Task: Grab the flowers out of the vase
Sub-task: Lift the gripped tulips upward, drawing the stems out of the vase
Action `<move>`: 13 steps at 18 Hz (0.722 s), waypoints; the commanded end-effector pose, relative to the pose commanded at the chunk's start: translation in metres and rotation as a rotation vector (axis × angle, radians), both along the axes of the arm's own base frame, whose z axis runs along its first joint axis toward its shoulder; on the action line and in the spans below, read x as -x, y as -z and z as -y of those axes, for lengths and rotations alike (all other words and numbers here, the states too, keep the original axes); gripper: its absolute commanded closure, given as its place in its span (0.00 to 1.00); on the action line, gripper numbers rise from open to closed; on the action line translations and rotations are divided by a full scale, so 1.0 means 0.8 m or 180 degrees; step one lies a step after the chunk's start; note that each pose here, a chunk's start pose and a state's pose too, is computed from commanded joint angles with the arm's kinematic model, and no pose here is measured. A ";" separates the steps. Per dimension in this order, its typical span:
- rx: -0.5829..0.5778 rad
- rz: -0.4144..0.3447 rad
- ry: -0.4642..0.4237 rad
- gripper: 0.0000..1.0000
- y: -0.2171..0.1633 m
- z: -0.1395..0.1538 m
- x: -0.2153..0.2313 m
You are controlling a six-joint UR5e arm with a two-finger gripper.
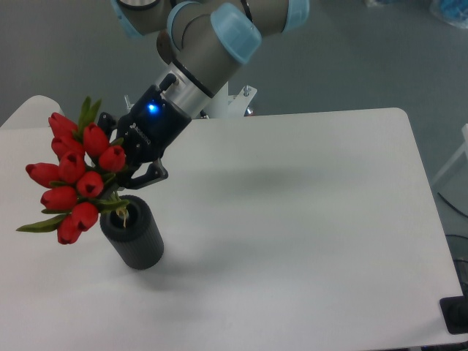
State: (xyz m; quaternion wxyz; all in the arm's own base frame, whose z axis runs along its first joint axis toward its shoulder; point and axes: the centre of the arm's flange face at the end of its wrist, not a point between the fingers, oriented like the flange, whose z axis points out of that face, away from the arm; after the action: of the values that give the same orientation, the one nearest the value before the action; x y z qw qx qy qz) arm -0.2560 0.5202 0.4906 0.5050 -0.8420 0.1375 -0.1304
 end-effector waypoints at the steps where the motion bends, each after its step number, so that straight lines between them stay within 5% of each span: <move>1: -0.0014 -0.0012 -0.0028 0.64 -0.007 0.001 0.004; 13: -0.0189 -0.0078 -0.0314 0.66 -0.049 0.033 0.072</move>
State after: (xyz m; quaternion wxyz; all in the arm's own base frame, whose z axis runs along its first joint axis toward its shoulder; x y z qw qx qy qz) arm -0.3133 0.4939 0.5295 0.5339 -0.8340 0.1059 -0.0909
